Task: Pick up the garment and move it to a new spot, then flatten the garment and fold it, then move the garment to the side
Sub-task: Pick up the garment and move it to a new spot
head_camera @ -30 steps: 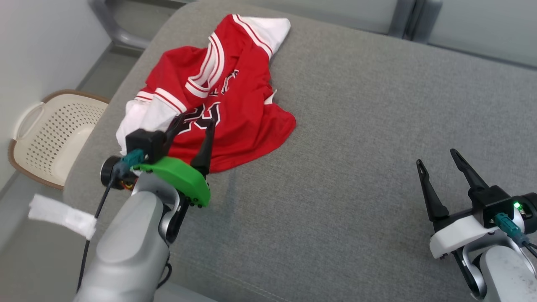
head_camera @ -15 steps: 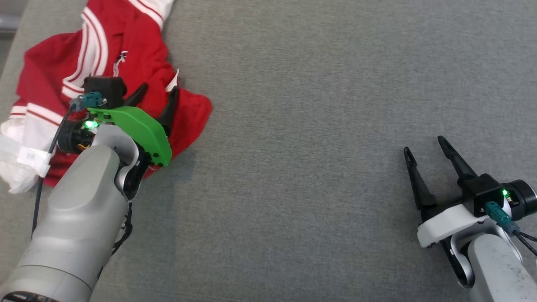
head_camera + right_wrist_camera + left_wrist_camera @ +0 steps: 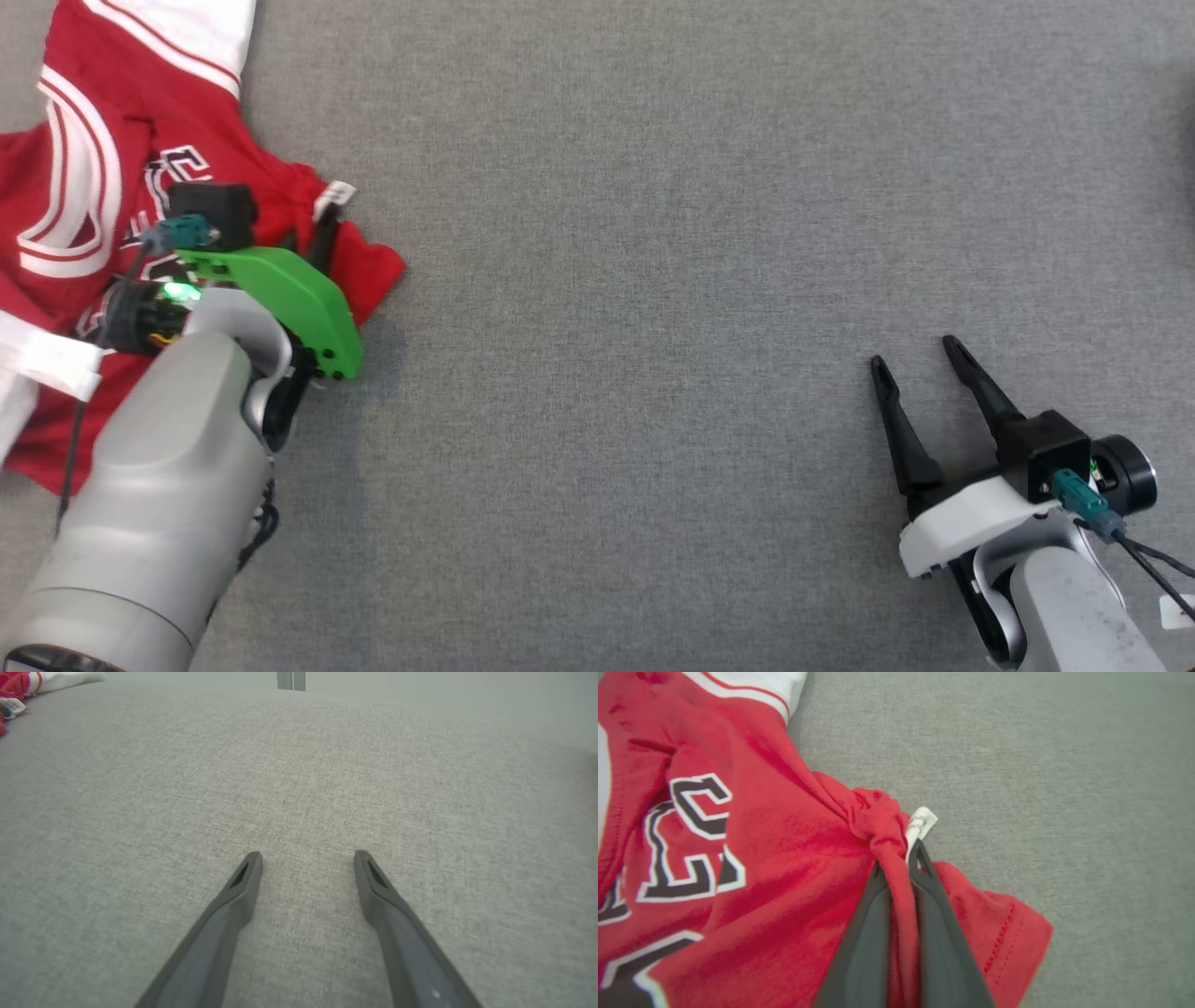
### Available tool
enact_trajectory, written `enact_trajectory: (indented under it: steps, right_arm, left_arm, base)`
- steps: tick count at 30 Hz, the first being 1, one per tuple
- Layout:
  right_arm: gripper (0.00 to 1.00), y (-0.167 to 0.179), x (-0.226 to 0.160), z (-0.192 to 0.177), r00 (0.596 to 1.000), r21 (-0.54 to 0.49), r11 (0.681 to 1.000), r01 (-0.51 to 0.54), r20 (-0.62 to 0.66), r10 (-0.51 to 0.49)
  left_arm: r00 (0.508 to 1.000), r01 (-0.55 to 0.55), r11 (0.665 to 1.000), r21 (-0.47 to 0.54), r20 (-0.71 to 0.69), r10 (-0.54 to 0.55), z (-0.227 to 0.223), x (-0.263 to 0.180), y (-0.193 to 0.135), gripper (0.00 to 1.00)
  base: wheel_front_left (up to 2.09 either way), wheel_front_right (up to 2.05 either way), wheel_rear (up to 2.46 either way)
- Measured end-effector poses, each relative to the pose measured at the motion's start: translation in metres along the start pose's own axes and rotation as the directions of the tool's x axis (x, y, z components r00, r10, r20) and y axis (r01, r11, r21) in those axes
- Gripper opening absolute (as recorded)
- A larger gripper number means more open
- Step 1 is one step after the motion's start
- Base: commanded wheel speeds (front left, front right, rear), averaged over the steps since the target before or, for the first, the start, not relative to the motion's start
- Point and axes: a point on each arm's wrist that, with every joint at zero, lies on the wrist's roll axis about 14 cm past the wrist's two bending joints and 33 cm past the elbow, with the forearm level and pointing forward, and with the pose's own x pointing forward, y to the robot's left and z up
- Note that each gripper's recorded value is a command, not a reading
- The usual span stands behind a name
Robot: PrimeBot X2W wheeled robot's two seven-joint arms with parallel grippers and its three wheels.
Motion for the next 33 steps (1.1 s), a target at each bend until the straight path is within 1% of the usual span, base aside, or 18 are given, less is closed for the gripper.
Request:
enact_trajectory:
  steps: [4,7,9,11,13,15,16,19,21,22,23,24,25,26,27,29,31,33]
  right_arm:
    - [1.0,0.002,-0.016,0.003,1.0,0.027,0.999,0.023,0.002,-0.023]
    - [1.0,0.005,-0.024,0.012,0.999,0.041,0.999,0.033,0.025,-0.034]
    - [1.0,0.008,-0.031,0.017,0.998,0.054,0.998,0.037,0.038,-0.04]
    - [1.0,0.009,-0.037,0.023,0.997,0.062,0.997,0.044,0.055,-0.048]
    - [1.0,0.007,-0.043,0.03,0.995,0.068,0.996,0.06,0.074,-0.065]
    - [1.0,0.001,-0.052,0.034,0.992,0.074,0.993,0.087,0.086,-0.093]
    - [1.0,-0.002,-0.057,0.034,0.99,0.079,0.992,0.101,0.088,-0.108]
    - [1.0,-0.015,-0.073,0.031,0.983,0.089,0.984,0.155,0.082,-0.162]
    - [1.0,-0.021,-0.082,0.028,0.979,0.095,0.978,0.184,0.075,-0.191]
    - [1.0,-0.024,-0.087,0.026,0.976,0.099,0.975,0.199,0.072,-0.206]
    - [1.0,-0.027,-0.092,0.026,0.973,0.105,0.971,0.213,0.071,-0.221]
    - [1.0,-0.03,-0.095,0.025,0.97,0.108,0.968,0.226,0.07,-0.234]
    - [1.0,-0.033,-0.099,0.024,0.966,0.111,0.964,0.241,0.068,-0.249]
    - [1.0,-0.036,-0.103,0.023,0.963,0.113,0.961,0.252,0.065,-0.26]
    - [1.0,-0.037,-0.105,0.022,0.962,0.114,0.959,0.258,0.063,-0.266]
    - [1.0,-0.037,-0.11,0.019,0.959,0.12,0.956,0.268,0.056,-0.277]
    - [1.0,-0.037,-0.112,0.018,0.958,0.123,0.954,0.273,0.055,-0.281]
    - [1.0,-0.037,-0.114,0.018,0.957,0.127,0.953,0.275,0.055,-0.284]
  left_arm:
    - [0.986,0.161,0.987,0.018,0.029,-0.162,0.013,-0.013,-0.054,0.0]
    - [0.948,0.311,0.949,0.048,0.053,-0.313,0.028,-0.034,-0.103,0.0]
    - [0.902,0.426,0.903,0.064,0.052,-0.429,0.031,-0.056,-0.142,0.0]
    - [0.856,0.51,0.856,0.08,0.051,-0.515,0.035,-0.078,-0.169,0.0]
    - [0.802,0.59,0.801,0.107,0.044,-0.596,0.035,-0.1,-0.195,0.0]
    - [0.732,0.674,0.729,0.117,0.027,-0.681,0.03,-0.126,-0.226,0.0]
    - [0.701,0.707,0.697,0.121,0.013,-0.714,0.025,-0.137,-0.239,0.0]
    - [0.627,0.776,0.619,0.124,-0.039,-0.778,0.006,-0.16,-0.263,0.0]
    - [0.59,0.805,0.579,0.127,-0.071,-0.804,-0.009,-0.172,-0.274,0.0]
    - [0.572,0.819,0.564,0.1,-0.092,-0.815,-0.021,-0.179,-0.279,0.0]
    - [0.562,0.827,0.559,0.055,-0.112,-0.82,-0.034,-0.184,-0.282,0.0]
    - [0.561,0.827,0.561,0.044,-0.131,-0.817,-0.044,-0.186,-0.281,0.0]
    - [0.572,0.82,0.569,0.068,-0.143,-0.807,-0.051,-0.184,-0.277,0.1]
    - [0.593,0.805,0.587,0.086,-0.134,-0.794,-0.054,-0.179,-0.272,0.48]
    - [0.608,0.794,0.602,0.083,-0.12,-0.785,-0.055,-0.176,-0.27,1.0]
    - [0.659,0.752,0.657,0.061,-0.082,-0.747,-0.063,-0.169,-0.263,1.0]
    - [0.716,0.695,0.711,0.106,-0.015,-0.698,-0.057,-0.158,-0.254,1.0]
    - [0.756,0.647,0.757,0.092,0.049,-0.652,-0.051,-0.151,-0.247,1.0]
  base:
    - [0.0,0.0,0.0]
    - [0.0,0.0,0.0]
    - [0.0,0.0,0.0]
    - [0.0,0.0,0.0]
    - [0.0,0.0,0.0]
    - [0.0,0.0,0.0]
    - [0.0,0.0,0.0]
    - [0.0,0.0,0.0]
    - [0.0,0.0,0.0]
    - [0.0,0.0,0.0]
    - [0.0,0.0,0.0]
    - [0.0,0.0,0.0]
    - [0.0,0.0,0.0]
    - [0.0,0.0,0.0]
    - [0.0,0.0,0.0]
    - [0.0,0.0,0.0]
    - [0.0,0.0,0.0]
    - [0.0,0.0,0.0]
